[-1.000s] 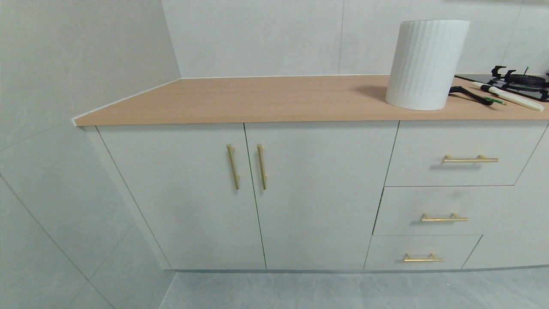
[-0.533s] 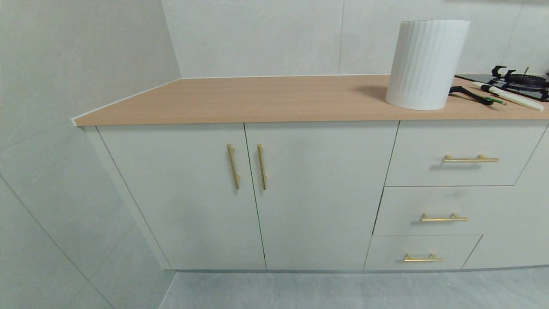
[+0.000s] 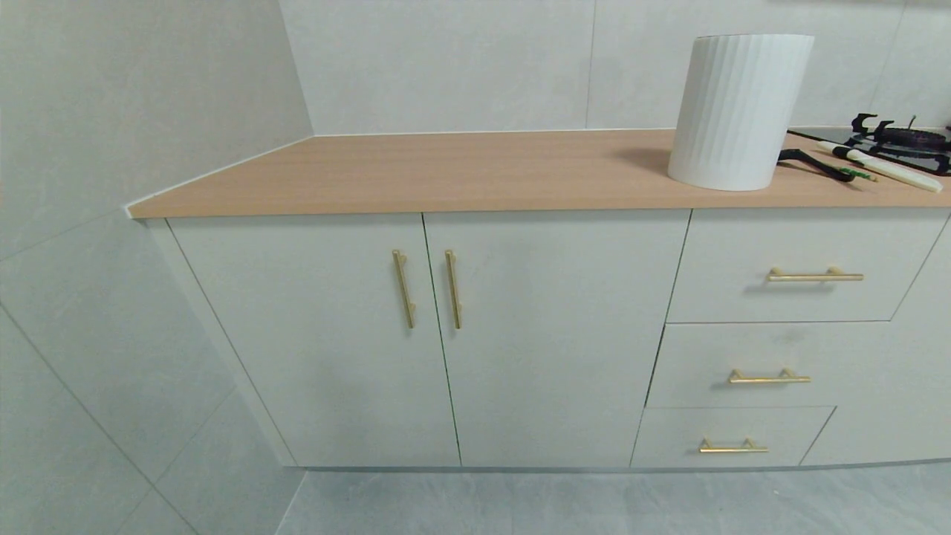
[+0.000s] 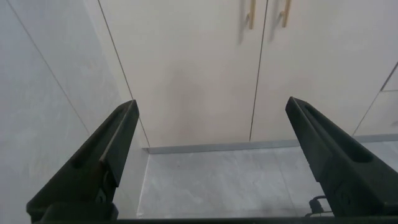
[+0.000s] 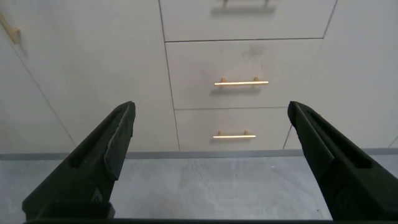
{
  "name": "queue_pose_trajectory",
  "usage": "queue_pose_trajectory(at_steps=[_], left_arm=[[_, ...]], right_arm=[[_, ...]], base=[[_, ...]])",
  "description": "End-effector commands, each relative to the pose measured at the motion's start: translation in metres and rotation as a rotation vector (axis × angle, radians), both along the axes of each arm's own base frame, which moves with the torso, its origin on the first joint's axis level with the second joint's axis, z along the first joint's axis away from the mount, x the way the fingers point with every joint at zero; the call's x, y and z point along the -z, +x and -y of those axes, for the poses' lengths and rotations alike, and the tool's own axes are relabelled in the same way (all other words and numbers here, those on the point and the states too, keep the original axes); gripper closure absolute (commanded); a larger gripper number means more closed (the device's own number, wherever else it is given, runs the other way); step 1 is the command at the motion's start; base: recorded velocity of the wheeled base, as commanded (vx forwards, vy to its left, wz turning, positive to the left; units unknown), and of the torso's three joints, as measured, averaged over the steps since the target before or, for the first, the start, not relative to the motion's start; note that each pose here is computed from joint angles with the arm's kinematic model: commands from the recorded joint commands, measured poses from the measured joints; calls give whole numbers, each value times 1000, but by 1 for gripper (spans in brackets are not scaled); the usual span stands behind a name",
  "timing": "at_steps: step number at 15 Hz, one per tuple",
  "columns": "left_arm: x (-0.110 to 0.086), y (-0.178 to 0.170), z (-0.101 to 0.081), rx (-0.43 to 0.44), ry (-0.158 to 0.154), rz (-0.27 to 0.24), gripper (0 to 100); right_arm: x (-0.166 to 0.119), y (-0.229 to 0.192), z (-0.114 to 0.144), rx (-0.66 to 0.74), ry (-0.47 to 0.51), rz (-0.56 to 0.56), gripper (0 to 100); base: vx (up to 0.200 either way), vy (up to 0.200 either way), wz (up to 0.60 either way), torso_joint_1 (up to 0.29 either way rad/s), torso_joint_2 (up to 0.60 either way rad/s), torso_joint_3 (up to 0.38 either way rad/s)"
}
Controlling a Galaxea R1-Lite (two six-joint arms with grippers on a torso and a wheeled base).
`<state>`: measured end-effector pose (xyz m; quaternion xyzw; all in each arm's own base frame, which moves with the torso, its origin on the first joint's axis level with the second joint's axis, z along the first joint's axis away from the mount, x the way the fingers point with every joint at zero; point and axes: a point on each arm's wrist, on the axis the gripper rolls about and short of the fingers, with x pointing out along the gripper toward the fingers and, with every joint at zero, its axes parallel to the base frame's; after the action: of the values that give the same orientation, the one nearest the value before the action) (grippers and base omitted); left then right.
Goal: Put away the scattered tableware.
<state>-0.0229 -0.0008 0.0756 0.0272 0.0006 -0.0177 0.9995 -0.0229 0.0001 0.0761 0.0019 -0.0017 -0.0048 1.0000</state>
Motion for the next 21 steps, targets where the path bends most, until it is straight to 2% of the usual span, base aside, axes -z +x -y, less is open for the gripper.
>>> queue_pose_trajectory(at_steps=[1, 5, 8, 16, 21], left_arm=[[1, 0, 0, 3, -1, -4, 0], [0, 0, 0, 0, -5, -4, 0], [0, 0, 0, 0, -41, -4, 0], [0, 0, 0, -2, -41, -4, 0], [0, 0, 0, -2, -42, -2, 0]], right_arm=[[1, 0, 0, -3, -1, -10, 0], [1, 0, 0, -7, 2, -8, 0], [1, 0, 0, -5, 4, -6, 0], [1, 0, 0, -17, -1, -8, 0], [1, 0, 0, -17, -1, -8, 0]], base=[[0, 0, 0, 0, 0, 0], [0, 0, 0, 0, 0, 0], [0, 0, 0, 0, 0, 0], [0, 0, 0, 0, 0, 0], [0, -200, 0, 4, 2, 0]])
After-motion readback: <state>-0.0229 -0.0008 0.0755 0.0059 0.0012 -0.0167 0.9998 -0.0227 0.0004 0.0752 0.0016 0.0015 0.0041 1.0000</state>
